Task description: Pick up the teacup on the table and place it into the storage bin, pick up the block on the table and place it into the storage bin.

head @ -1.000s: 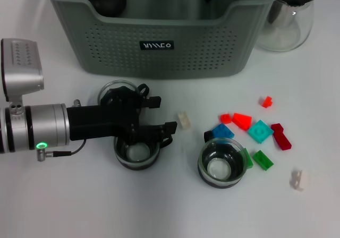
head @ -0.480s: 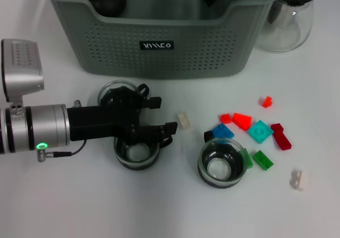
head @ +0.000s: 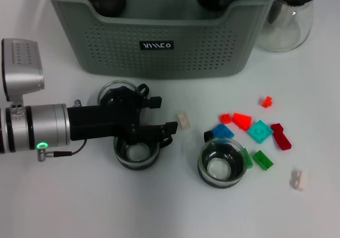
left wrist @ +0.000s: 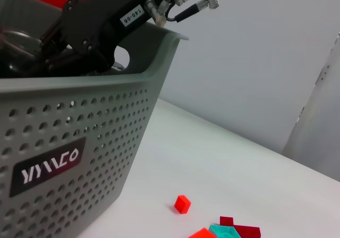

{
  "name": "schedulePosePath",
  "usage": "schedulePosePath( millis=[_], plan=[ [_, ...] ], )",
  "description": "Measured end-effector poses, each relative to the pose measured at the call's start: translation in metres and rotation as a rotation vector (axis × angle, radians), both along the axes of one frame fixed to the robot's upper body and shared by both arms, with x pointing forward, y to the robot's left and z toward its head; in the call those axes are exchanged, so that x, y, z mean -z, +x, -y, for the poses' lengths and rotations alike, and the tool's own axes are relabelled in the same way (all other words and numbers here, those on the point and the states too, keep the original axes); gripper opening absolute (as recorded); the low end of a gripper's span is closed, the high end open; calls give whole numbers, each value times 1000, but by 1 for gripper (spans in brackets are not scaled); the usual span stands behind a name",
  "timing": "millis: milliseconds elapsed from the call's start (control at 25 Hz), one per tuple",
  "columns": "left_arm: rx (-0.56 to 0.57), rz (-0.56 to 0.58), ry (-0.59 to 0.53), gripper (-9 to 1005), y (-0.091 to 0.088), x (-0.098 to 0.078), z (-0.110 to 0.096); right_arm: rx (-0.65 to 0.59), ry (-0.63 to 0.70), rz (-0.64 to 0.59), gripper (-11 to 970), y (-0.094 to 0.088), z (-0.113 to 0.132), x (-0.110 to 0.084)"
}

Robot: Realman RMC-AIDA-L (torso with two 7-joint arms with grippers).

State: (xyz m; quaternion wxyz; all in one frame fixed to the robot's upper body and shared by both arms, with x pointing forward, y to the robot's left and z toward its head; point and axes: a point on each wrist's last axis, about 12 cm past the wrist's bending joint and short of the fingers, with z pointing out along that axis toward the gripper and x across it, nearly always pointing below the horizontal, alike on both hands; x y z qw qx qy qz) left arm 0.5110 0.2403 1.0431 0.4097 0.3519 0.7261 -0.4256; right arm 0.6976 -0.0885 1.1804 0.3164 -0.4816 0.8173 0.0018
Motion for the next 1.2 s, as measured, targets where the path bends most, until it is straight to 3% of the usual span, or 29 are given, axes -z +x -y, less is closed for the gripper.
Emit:
schedulePosePath(
  millis=[200,360,680,920,1080,1200],
  plan=[
    [-1,-2,0,825,-1,0,0,-4,0,2,157,0,-1,-1],
    [-3,-4,-1,825,-1,1,-1,-13,6,13,349,0,-3,-7],
    [-6,-11,-1,826,-3,2,-2,-49,176,70,505,-4,-6,-57],
    [-22,-13,-24,826,-8,2,-9,-142,396,102,603,-25,-1,-105],
    [-28,-10,-41,826,-10,0,-14,-240,503,61,779,-43,13,-117],
    [-30,-7,-50,826,-12,-2,-17,-331,601,0,831,-58,32,-120]
  ],
)
